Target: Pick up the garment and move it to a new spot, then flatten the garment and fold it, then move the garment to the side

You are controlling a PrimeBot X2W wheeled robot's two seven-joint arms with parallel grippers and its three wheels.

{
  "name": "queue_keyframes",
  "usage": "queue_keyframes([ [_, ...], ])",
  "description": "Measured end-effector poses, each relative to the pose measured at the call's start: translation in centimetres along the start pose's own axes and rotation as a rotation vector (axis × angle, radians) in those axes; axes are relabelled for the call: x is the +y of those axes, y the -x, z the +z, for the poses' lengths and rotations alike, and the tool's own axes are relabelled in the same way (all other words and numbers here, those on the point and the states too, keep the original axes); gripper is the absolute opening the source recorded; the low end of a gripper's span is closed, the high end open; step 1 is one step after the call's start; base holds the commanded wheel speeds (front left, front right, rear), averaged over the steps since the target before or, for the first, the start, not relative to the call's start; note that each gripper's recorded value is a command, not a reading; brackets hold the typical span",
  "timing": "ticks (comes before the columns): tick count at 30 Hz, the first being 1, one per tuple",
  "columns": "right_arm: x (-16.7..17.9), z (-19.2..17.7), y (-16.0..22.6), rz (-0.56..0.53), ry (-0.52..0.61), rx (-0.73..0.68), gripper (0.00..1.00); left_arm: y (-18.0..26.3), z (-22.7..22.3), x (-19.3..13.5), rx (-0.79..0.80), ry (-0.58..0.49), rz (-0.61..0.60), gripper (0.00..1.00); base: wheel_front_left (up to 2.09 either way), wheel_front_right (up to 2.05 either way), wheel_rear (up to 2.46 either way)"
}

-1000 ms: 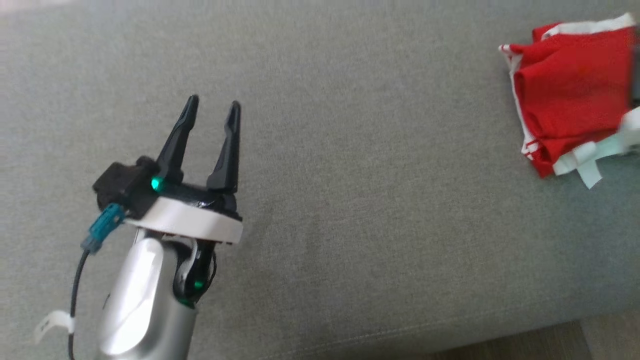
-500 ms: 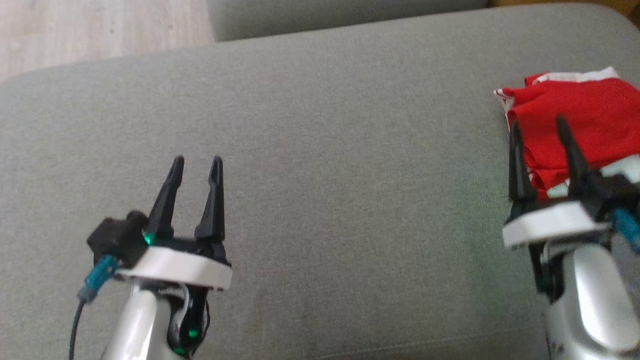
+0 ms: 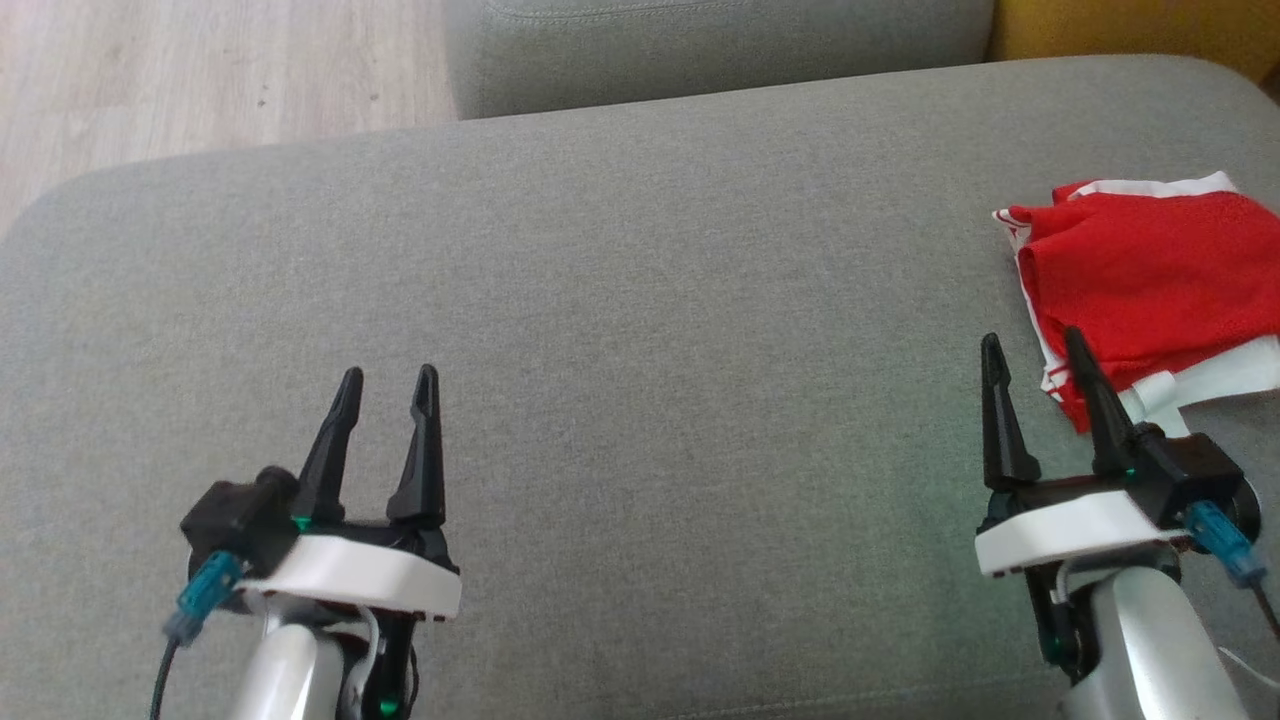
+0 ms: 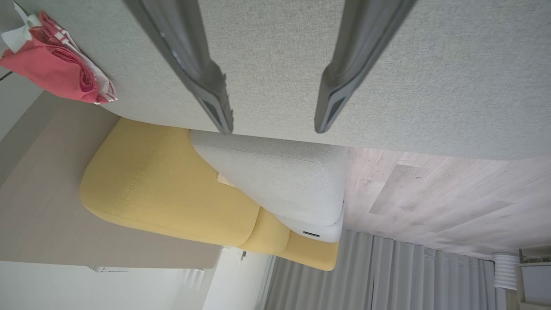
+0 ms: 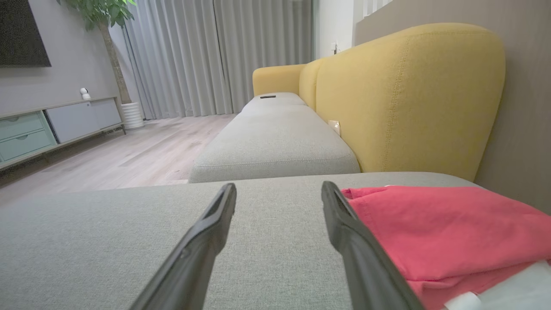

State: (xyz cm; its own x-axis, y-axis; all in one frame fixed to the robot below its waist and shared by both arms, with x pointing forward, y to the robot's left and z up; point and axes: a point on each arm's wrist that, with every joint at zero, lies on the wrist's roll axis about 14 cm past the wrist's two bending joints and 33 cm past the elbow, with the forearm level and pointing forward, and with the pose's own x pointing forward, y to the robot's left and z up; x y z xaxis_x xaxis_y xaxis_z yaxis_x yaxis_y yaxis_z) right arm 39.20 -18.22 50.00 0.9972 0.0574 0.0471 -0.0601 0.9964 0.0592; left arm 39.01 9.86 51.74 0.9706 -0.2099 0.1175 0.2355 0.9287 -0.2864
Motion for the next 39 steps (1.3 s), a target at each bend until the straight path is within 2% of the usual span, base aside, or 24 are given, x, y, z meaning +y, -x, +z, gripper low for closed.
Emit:
queue_keyframes([
  [21,-0.4,0.0,0.3,-0.012,0.001,0.000,1.00,-0.1,0.0,0.8,0.000,-0.048,0.051,1.00,0.00,0.00,0.00],
  [35,-0.4,0.1,0.4,-0.015,-0.009,-0.002,1.00,0.0,-0.2,1.6,0.007,-0.033,0.090,1.00,0.00,0.00,0.00],
  [36,-0.5,-0.2,0.4,-0.016,-0.010,0.006,0.00,0.1,-0.4,1.7,0.015,-0.033,0.093,0.00,0.00,0.00,0.00],
  [39,-0.6,-2.5,1.5,-0.026,-0.020,0.078,0.00,1.1,-2.6,2.3,0.085,-0.031,0.114,0.00,0.00,0.00,0.00],
])
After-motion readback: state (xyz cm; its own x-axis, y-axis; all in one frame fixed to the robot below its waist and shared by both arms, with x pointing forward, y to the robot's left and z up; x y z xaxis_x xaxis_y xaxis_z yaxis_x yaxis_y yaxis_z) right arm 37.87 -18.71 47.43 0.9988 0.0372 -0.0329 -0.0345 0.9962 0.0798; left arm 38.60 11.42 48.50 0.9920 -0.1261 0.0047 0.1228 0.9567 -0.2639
